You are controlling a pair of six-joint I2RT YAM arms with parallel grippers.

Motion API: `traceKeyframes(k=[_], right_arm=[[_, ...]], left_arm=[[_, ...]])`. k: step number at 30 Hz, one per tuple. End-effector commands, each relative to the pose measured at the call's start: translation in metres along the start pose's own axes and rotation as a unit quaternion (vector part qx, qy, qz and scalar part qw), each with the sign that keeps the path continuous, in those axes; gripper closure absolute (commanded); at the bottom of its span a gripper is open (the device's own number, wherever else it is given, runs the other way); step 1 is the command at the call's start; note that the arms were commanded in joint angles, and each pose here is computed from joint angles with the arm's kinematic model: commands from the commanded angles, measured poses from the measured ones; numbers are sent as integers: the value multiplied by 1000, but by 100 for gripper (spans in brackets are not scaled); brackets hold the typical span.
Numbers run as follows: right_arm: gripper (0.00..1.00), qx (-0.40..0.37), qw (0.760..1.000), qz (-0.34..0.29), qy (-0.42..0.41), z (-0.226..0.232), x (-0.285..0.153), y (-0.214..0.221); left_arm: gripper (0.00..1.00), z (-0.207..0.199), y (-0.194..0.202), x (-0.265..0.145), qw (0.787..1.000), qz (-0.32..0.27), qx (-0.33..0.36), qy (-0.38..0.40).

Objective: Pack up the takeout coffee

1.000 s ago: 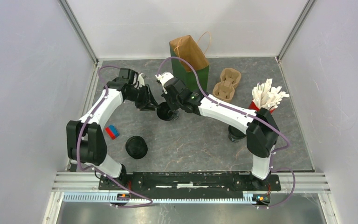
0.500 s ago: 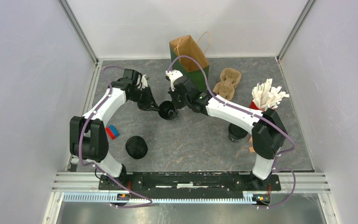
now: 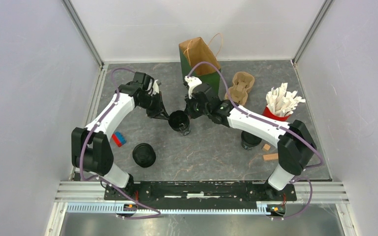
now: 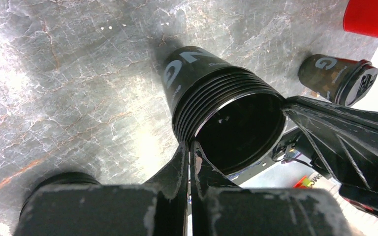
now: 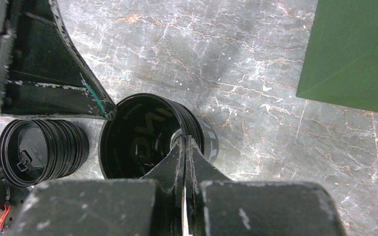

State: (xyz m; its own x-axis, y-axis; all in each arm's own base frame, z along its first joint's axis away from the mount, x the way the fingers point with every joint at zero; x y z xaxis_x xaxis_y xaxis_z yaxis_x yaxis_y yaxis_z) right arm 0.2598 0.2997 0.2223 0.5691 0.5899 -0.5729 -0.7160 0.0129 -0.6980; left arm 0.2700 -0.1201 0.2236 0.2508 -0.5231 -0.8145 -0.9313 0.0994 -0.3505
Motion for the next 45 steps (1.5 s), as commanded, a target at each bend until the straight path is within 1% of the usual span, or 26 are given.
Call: traceKeyframes(k=[1, 3, 6, 7, 15, 19, 21, 22, 23, 26, 28, 34, 37, 39, 43, 45], right_arm=[[99, 24, 998, 2, -62, 9, -4, 6], [91, 26, 997, 7, -73, 9, -2, 11], [84, 28, 996, 4, -86, 7, -3, 16], [83, 28, 996, 1, -88, 6, -4, 16], [82, 25, 994, -9, -102, 4, -9, 17], [90, 19, 994, -21, -107, 8, -15, 9], [94, 14, 995, -23, -94, 6, -16, 7], [94, 10, 996, -23, -88, 5, -15, 7], [94, 6, 997, -19, -77, 3, -13, 8], [83, -7, 999, -6, -37, -6, -7, 13], [79, -13, 1000, -4, -28, -8, -5, 12], [77, -41, 999, -24, -10, -7, -14, 0], [77, -50, 999, -18, -11, -7, -11, 1], [77, -50, 999, -3, -10, -9, -8, 6], [74, -38, 999, 3, 11, -19, -15, 20], [69, -40, 999, 0, 18, -24, -26, 25]], left_arm=[[98, -12, -9, -23, 999, -44, 29, 6], [98, -13, -9, -21, 999, -40, 30, 17], [98, -12, -8, -18, 999, -39, 31, 21], [98, -11, -7, -18, 999, -39, 31, 22], [98, -10, -6, -15, 999, -38, 30, 21], [98, -12, -7, -17, 998, -40, 31, 29], [98, -14, -8, -17, 998, -43, 31, 40], [98, -15, -9, -17, 997, -44, 31, 45], [98, -16, -10, -17, 997, -46, 29, 50], [98, -14, -12, -13, 997, -44, 27, 49], [98, -12, -13, -11, 998, -42, 28, 45], [98, -9, -20, -10, 998, -44, 31, 20], [95, -5, -18, -9, 999, -40, 31, 8], [93, -3, -15, -7, 999, -37, 29, 5], [85, -1, -10, -3, 999, -28, 31, 12], [81, -2, -6, -3, 999, -24, 38, 25]])
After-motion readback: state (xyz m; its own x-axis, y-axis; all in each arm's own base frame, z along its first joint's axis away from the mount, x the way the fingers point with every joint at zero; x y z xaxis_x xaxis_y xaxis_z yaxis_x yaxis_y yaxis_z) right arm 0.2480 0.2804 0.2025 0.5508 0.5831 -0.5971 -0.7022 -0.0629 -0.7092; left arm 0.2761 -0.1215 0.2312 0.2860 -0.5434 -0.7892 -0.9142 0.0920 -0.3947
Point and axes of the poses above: each gripper's point midway between its finger pads, its own x axis out along the fingers, its own z axis along the line the jaws close on, y = z × x, the point moved 10 cm from there along -x, back along the fingers, and after that the axes turned 15 degrees about x, right-handed, at the moved point
